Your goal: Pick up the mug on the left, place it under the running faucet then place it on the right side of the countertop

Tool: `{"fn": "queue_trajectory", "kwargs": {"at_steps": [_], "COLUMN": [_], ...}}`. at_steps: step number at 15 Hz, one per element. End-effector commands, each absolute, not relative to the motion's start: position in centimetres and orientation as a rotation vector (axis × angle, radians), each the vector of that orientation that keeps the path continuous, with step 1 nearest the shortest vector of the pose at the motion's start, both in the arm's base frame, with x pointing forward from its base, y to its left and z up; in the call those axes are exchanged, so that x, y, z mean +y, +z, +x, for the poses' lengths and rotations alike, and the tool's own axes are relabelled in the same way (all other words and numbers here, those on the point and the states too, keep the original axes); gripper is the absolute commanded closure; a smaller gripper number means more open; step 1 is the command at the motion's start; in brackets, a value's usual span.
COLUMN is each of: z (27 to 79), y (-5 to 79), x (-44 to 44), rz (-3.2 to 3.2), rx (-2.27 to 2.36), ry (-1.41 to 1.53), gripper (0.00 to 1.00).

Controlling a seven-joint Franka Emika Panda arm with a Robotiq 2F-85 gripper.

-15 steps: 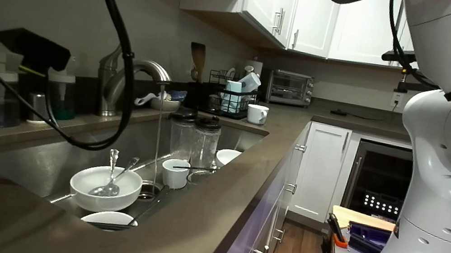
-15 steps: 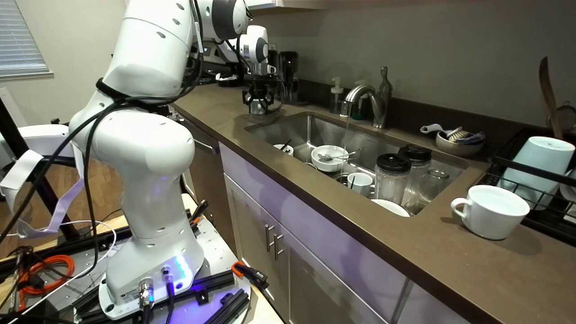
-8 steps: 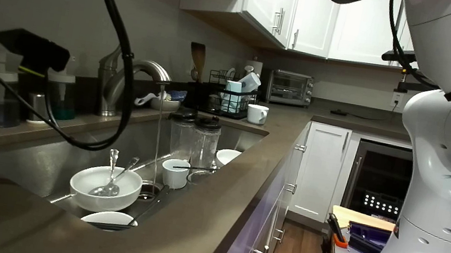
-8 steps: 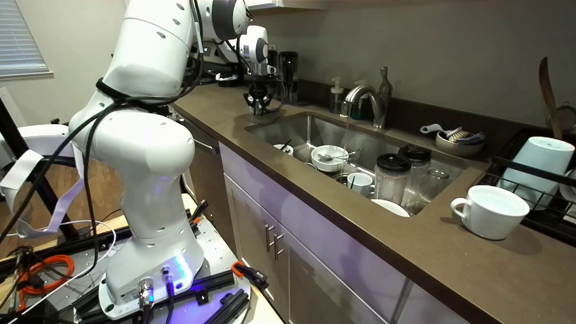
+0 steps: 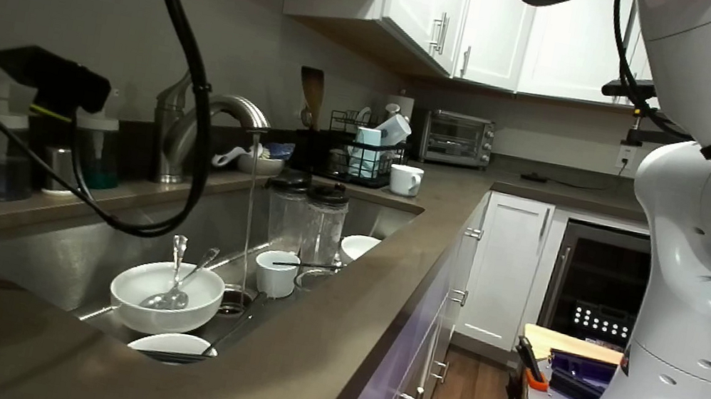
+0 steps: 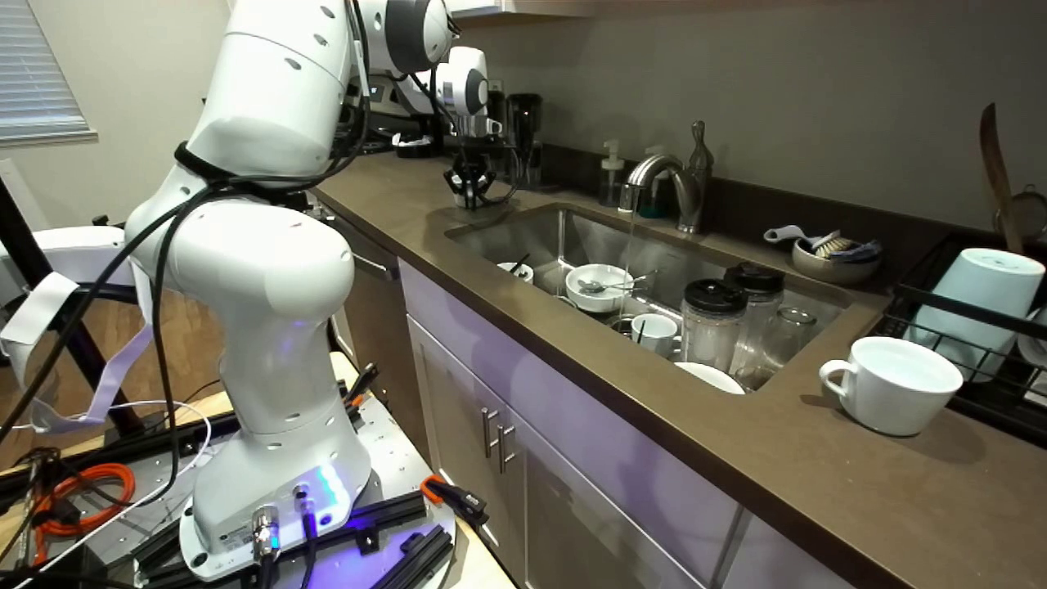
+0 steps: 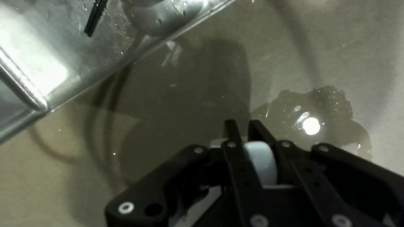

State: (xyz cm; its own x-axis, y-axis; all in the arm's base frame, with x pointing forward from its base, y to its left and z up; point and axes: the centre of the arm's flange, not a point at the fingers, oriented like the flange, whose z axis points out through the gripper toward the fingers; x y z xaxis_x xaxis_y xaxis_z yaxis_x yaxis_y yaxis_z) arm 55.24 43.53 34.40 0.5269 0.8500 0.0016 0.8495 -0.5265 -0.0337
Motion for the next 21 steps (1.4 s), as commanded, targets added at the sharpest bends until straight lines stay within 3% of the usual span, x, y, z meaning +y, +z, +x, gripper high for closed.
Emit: {"fn": "queue_trajectory", "kwargs": {"at_steps": [1,6,7,9,13,14,21], "z": [55.7,55.3,55.2,55.3,55.3,55.4,53.8], "y": [35.3,36.2,36.3,36.2,36.3,36.3,37.0], "x": [43.5,43.6,43.6,43.6,43.7,43.7,43.9], "rz": [-2.735,-2.751,-2.748,-2.741,-2.741,-2.743,-2.769], "rx": [-1.533,-1.542,-1.546,-1.550,-1.559,-1.560,-1.566], "ry": [0.026,0.020,0.015,0.007,0.007,0.006,0.051], "gripper": [0.58,0.27,0.72,0.69,0.96,0.98,0.95]}}
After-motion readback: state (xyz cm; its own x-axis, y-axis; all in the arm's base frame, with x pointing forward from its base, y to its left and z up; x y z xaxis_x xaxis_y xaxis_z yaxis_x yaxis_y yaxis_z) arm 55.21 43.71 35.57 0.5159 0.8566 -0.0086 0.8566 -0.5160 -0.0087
